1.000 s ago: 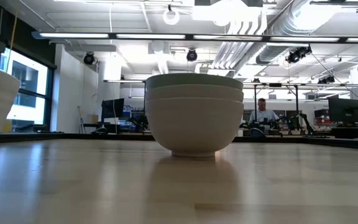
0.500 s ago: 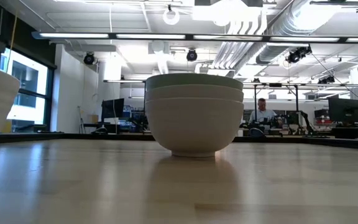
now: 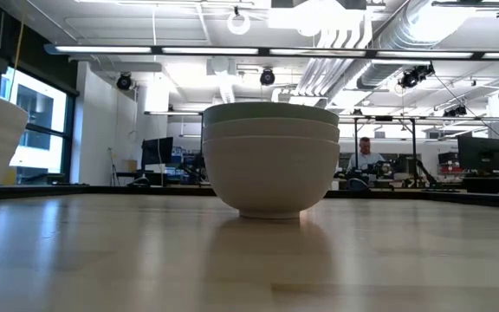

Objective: Nest bowls inside each other
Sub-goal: Stack the white bowl on the light green bowl

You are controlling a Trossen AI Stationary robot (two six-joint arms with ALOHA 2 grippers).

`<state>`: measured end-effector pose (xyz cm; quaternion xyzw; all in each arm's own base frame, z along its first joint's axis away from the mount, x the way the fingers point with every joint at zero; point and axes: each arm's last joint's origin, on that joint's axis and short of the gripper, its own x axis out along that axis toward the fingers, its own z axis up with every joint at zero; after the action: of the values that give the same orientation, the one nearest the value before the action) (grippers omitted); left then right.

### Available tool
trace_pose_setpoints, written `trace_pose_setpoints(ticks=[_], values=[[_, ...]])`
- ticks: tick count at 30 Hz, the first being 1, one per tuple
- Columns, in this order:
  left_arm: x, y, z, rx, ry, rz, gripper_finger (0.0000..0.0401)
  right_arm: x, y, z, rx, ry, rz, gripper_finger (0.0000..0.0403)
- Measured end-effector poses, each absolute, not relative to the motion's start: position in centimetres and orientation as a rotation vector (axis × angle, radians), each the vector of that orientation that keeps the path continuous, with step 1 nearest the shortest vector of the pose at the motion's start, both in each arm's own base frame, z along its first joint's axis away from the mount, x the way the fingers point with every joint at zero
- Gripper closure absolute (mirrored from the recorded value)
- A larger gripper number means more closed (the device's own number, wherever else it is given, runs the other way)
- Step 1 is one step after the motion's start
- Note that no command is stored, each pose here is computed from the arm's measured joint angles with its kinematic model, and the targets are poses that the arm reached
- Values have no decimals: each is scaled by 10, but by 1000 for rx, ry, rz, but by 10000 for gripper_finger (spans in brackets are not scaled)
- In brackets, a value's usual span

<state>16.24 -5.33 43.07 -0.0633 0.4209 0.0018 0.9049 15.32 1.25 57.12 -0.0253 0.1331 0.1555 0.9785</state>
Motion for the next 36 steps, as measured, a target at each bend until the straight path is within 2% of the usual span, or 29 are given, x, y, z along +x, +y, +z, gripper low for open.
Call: trace_pose_setpoints(ticks=[5,12,36], values=[[166,-60,388,-161,975,37,221,154,14,574,-61,235,306,231],[176,-71,344,-192,1022,11,221,154,17,576,-65,216,325,231],[171,-107,238,-312,1058,9,221,151,35,581,-106,155,425,231]])
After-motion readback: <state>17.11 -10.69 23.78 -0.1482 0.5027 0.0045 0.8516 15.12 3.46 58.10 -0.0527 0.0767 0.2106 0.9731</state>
